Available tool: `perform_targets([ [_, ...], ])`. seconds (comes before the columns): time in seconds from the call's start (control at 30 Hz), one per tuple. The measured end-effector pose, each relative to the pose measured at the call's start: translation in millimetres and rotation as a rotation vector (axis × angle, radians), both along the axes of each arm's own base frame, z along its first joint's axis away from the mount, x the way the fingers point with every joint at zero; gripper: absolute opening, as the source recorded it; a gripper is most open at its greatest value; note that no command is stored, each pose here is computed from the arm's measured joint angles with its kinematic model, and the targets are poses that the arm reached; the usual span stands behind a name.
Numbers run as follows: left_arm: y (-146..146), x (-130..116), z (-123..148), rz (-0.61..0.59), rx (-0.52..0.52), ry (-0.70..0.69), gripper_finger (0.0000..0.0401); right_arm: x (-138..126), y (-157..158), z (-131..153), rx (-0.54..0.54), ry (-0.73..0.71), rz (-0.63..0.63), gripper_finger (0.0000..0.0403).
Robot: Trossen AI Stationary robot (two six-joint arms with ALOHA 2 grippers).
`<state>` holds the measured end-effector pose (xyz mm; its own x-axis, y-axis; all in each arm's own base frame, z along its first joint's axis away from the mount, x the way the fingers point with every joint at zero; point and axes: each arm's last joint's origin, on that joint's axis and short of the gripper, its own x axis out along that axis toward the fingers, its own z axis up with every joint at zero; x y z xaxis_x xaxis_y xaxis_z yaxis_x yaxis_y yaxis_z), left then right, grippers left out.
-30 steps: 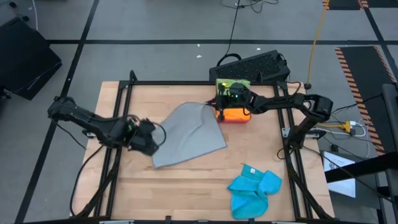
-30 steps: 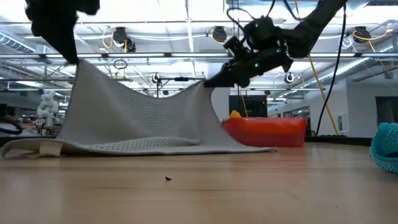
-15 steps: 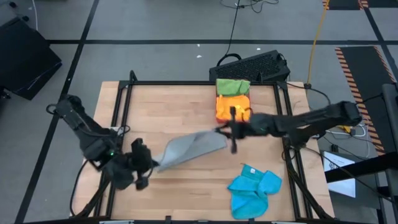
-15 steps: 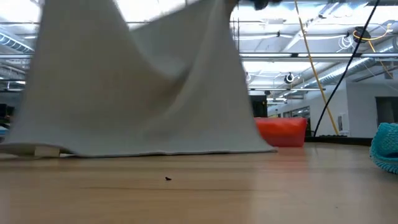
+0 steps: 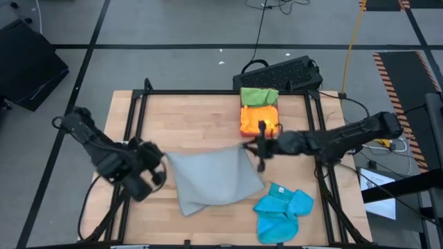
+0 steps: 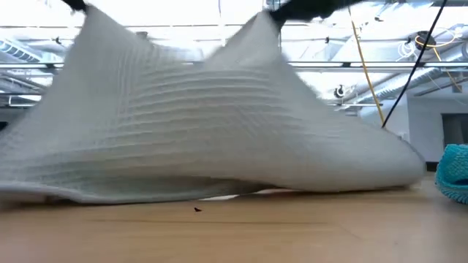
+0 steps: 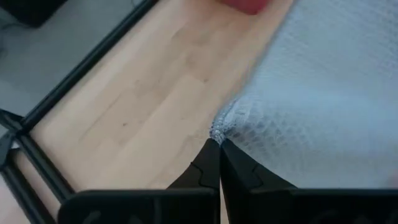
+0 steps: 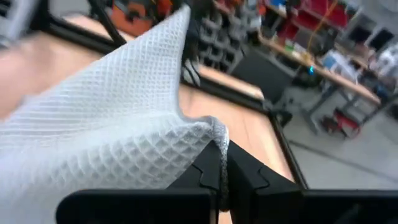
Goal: Fold microfiber towels
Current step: Fold the gray microfiber cloth
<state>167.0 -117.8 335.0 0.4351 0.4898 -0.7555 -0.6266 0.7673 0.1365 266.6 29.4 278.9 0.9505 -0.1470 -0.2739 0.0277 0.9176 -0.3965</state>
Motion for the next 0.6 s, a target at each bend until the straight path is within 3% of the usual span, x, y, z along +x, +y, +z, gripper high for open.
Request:
perform_targets([
  [0.13, 21.3, 9.9, -22.3, 0.039, 0.024, 0.02, 0.0001, 16.3, -42.5, -21.6, 0.07, 0.081, 0.003, 0.0004],
  [0.27, 35.6, 22.1, -53.1, 0.048, -0.019, 0.129, 0.0001, 27.2, -71.7, -46.1, 0.115, 0.16, -0.021, 0.0004],
  [0.43, 51.8, 24.0, -87.0, 0.078, -0.036, 0.219, 0.0001, 36.8, -95.6, -76.1, 0.082, 0.255, -0.072, 0.0004],
  [0.6, 60.2, 25.3, -114.1, 0.053, -0.051, 0.248, 0.0005, 39.2, -106.4, -82.6, 0.026, 0.263, -0.077, 0.0004],
])
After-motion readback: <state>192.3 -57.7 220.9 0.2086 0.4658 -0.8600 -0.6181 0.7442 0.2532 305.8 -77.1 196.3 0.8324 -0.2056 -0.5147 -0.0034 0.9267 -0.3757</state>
